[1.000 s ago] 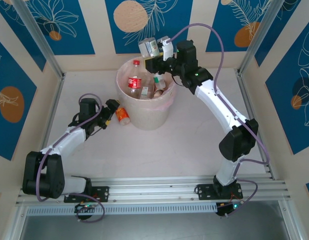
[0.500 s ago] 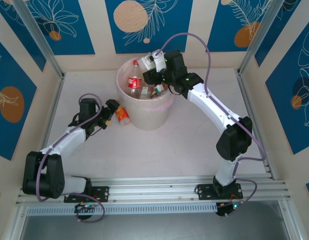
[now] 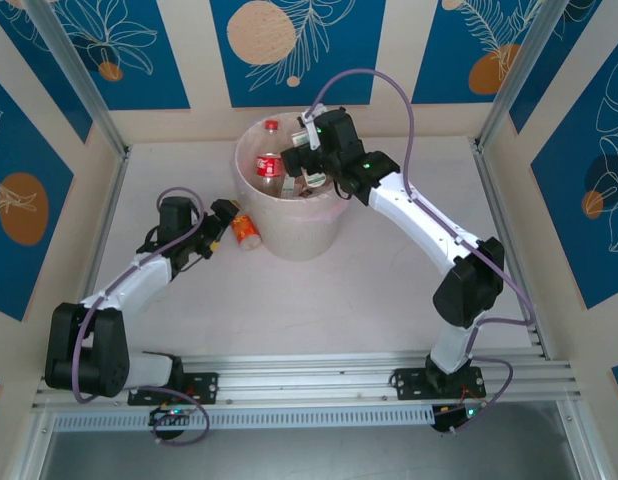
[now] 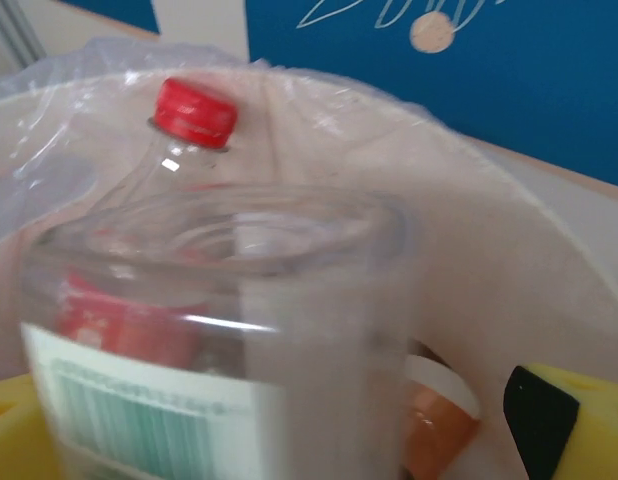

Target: Put the plastic bottles in the bin

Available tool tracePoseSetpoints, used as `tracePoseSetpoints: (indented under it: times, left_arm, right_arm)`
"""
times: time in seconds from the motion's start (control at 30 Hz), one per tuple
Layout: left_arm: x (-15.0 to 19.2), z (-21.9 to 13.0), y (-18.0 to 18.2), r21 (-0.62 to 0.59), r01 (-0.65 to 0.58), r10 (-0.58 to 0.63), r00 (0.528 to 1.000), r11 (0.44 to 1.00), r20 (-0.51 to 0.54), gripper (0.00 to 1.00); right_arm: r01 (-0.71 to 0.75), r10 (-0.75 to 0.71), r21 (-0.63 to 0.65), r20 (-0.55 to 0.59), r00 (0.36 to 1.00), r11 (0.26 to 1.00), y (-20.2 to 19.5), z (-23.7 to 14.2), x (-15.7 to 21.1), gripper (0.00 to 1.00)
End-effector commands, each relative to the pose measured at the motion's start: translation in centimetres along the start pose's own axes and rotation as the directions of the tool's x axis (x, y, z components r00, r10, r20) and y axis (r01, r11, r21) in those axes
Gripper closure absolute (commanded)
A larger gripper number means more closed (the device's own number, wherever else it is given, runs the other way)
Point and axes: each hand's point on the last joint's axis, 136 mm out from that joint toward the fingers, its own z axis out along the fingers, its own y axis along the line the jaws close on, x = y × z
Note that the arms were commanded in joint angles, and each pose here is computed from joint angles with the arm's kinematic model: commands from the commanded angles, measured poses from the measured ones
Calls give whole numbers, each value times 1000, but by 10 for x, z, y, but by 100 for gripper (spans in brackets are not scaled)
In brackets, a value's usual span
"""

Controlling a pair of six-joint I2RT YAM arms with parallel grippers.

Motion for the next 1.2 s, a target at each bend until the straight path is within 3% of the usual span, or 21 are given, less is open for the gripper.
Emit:
tracePoseSetpoints:
  times: [0.0, 0.07, 0.17, 0.4, 0.53, 0.67, 0.87, 1.13, 1.17]
  left_arm:
    - [-1, -1, 0, -15, -34, 34, 999, 999, 6, 0]
    - [-1, -1, 0, -20, -35, 35, 999, 999, 3, 0]
    - [-1, 1, 1, -23, -33, 33, 999, 999, -2, 0]
    - [1, 6, 4, -32, -27, 27, 999, 999, -18, 0]
    - [2, 8, 6, -40, -30, 29, 999, 999, -20, 0]
    - [2, 9, 9, -47, -27, 26, 999, 999, -25, 0]
    - [4, 11, 11, -59, -39, 37, 999, 997, -33, 0]
    - [5, 13, 20, -210, -186, 185, 982, 960, -25, 0]
    - [5, 15, 20, -223, -200, 199, 980, 954, -25, 0]
  right_arm:
    - [-82, 75, 99, 72, 995, 992, -26, -28, -30, 0]
    - [-101, 96, 109, 50, 994, 989, -29, -29, -30, 3]
    - [-93, 92, 137, 15, 996, 986, -35, -25, -29, 21]
    - [-55, 76, 153, -138, 988, 987, -36, 13, 9, 43]
    - [-44, 65, 111, -193, 979, 993, -24, 24, 26, 46]
    - [-35, 36, 9, -159, 987, 999, -4, 12, 12, 48]
    - [-57, 55, -55, -45, 997, 997, 5, -25, -25, 36]
    - [-130, 152, -132, 175, 973, 983, 0, -89, -52, 1]
    - [-136, 161, -133, 196, 967, 982, -3, -96, -52, 0]
